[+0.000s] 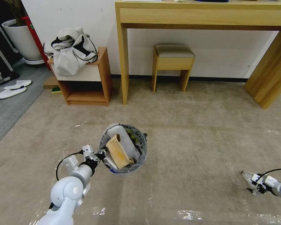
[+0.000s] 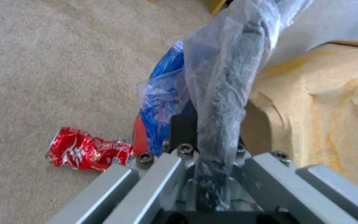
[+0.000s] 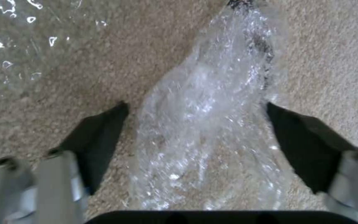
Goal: Pick up the trash bin and place the garbage on the floor into it.
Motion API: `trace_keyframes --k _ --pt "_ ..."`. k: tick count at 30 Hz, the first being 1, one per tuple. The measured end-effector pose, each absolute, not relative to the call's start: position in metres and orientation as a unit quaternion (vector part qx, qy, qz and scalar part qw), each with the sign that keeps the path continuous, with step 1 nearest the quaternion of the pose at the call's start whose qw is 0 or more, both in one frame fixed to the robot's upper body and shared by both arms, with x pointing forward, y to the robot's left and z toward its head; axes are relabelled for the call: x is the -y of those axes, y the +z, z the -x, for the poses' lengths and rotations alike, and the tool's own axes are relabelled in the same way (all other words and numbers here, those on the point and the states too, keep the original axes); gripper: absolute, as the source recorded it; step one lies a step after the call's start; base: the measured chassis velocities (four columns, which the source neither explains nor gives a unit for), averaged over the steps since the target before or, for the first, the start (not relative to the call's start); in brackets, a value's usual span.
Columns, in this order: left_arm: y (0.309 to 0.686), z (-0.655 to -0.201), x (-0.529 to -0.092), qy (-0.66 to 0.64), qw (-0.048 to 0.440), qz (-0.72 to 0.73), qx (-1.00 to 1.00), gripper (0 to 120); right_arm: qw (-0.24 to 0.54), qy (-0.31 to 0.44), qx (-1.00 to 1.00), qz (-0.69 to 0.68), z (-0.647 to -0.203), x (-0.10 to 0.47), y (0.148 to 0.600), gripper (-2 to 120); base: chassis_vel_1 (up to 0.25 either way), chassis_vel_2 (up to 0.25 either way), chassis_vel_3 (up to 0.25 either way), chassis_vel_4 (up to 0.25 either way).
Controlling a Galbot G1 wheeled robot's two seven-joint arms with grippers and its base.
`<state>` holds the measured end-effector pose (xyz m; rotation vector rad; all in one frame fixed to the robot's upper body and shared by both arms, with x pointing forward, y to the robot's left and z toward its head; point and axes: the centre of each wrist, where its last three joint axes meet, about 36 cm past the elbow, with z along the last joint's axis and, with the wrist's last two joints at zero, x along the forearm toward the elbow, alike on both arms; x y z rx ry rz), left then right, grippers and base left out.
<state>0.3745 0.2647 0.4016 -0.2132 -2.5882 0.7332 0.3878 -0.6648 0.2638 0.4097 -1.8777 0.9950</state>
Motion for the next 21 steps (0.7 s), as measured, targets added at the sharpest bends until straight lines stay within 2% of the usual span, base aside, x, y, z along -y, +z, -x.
trace_keyframes --k 2,3,4,7,10,12,13,15,19,21 --pt "0.4016 -0.3746 -0.2648 0.265 0.22 0.077 0.936 0 0.47 0.406 0.766 -0.167 -0.3877 0.6649 0.2637 79 0.0 0.0 0.0 0.0" --pt "0.4016 -0.375 -0.2649 0.265 0.219 0.077 0.936 0 0.472 0.404 0.765 -0.167 -0.3855 0.6657 0.2625 69 0.0 0.0 0.0 0.0" --pt "0.4016 -0.375 -0.2649 0.265 0.219 0.077 0.936 0 0.472 0.404 0.765 -0.167 -0.3855 0.6657 0.2625 69 0.0 0.0 0.0 0.0" --pt "0.401 -0.3753 -0.2654 0.265 0.22 0.077 0.936 0 0.474 0.402 0.765 -0.169 -0.3838 0.6654 0.261 54 0.0 0.0 0.0 0.0" --pt "0.401 -0.3754 -0.2654 0.265 0.22 0.077 0.936 0 0.474 0.401 0.765 -0.17 -0.3839 0.6649 0.2604 50 0.0 0.0 0.0 0.0" --pt "0.4006 -0.3751 -0.265 0.266 0.22 0.077 0.935 0 0.473 0.401 0.766 -0.169 -0.3846 0.6644 0.2606 41 0.0 0.0 0.0 0.0" --pt "0.4006 -0.3751 -0.265 0.266 0.22 0.077 0.935 0 0.473 0.401 0.766 -0.169 -0.3846 0.6644 0.2606 41 0.0 0.0 0.0 0.0" --pt "0.4004 -0.3742 -0.2645 0.266 0.221 0.078 0.935 0 0.471 0.402 0.767 -0.169 -0.3851 0.6637 0.2611 29 0.0 0.0 0.0 0.0" --pt "0.4011 -0.374 -0.2642 0.266 0.22 0.078 0.935 0 0.469 0.404 0.767 -0.167 -0.3852 0.664 0.2628 19 0.0 0.0 0.0 0.0" --pt "0.4016 -0.3734 -0.2632 0.267 0.219 0.079 0.935 0 0.465 0.407 0.769 -0.166 -0.3839 0.6658 0.2657 10 0.0 0.0 0.0 0.0"
